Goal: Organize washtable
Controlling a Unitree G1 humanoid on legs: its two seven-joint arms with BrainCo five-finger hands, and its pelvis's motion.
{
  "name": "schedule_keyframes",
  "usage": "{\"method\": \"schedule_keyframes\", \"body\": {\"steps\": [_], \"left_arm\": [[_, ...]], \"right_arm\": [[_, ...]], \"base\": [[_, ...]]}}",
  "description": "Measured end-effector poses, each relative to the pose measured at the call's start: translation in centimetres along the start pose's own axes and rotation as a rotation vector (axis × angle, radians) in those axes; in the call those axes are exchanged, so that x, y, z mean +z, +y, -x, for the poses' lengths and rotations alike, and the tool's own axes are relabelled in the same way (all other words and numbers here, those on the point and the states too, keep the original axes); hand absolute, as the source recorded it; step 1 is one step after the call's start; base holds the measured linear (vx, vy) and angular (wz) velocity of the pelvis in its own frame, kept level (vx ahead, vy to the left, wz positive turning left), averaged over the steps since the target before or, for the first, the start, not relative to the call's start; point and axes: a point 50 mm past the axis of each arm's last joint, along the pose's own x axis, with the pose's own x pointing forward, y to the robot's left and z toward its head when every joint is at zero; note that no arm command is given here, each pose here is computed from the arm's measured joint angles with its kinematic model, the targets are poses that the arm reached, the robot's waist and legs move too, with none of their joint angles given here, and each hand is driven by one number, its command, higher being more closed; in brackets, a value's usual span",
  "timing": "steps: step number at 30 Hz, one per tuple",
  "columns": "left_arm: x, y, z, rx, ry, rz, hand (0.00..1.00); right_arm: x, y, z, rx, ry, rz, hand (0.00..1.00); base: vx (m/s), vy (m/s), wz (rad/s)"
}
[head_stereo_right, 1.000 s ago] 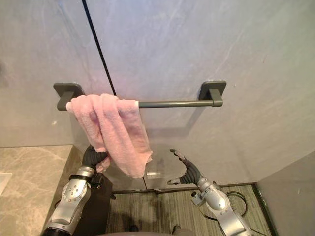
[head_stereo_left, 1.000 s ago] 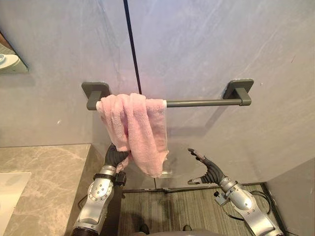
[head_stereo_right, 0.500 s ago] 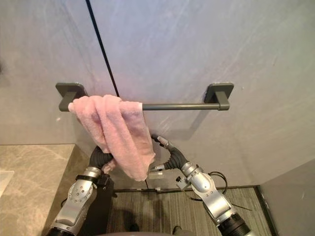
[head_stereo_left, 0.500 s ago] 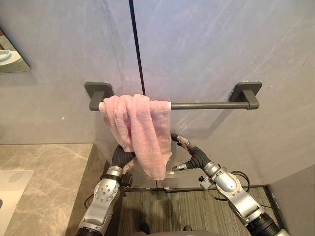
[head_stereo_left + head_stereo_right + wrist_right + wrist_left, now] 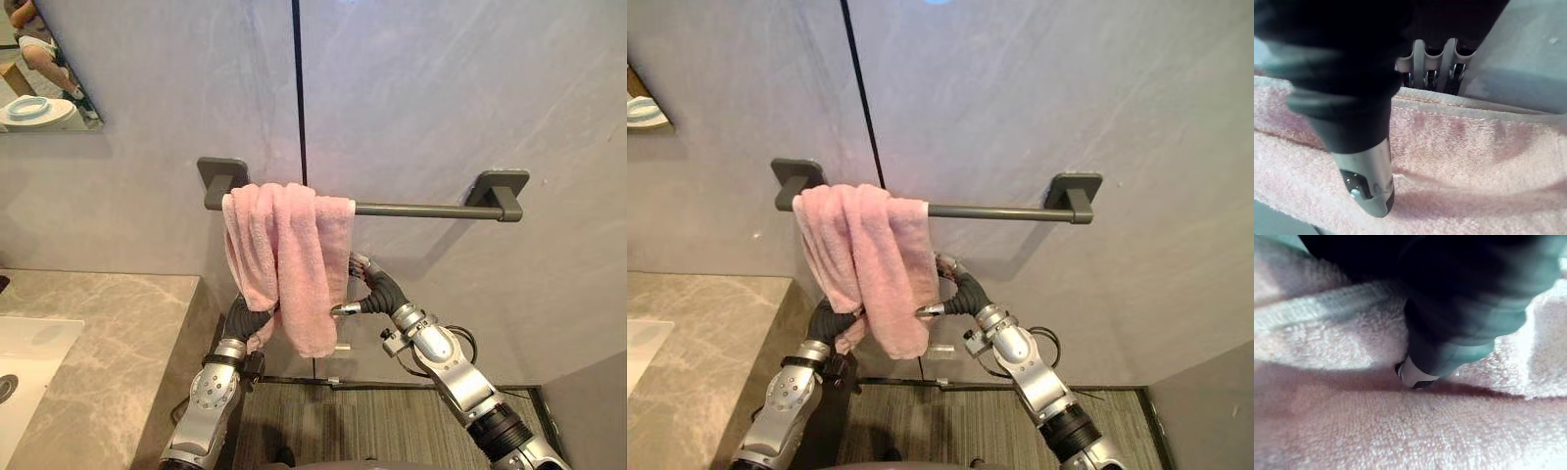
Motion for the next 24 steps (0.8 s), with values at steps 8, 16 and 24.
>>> {"method": "schedule_keyframes", "body": {"steps": [8, 16, 24], "left_arm": [[-0.1, 0.1, 0.1, 0.004, 0.004, 0.002, 1.0], [-0.3, 0.6, 0.4, 0.028, 0.012, -0.001, 1.0], [-0.1, 0.7, 0.4, 0.029, -0.001, -0.002, 1.0]], "right_arm": [[0.2, -1.7, 0.1, -0.073, -0.011, -0.013, 0.0], [1.4, -2.2, -0.8, -0.077, -0.059, 0.0, 1.0], [2.9, -2.3, -2.0, -0.064, -0.12, 0.006, 1.0]], "base": [[-0.02, -0.005, 0.01], [0.0, -0.001, 0.0], [-0.02, -0.004, 0.0]]}}
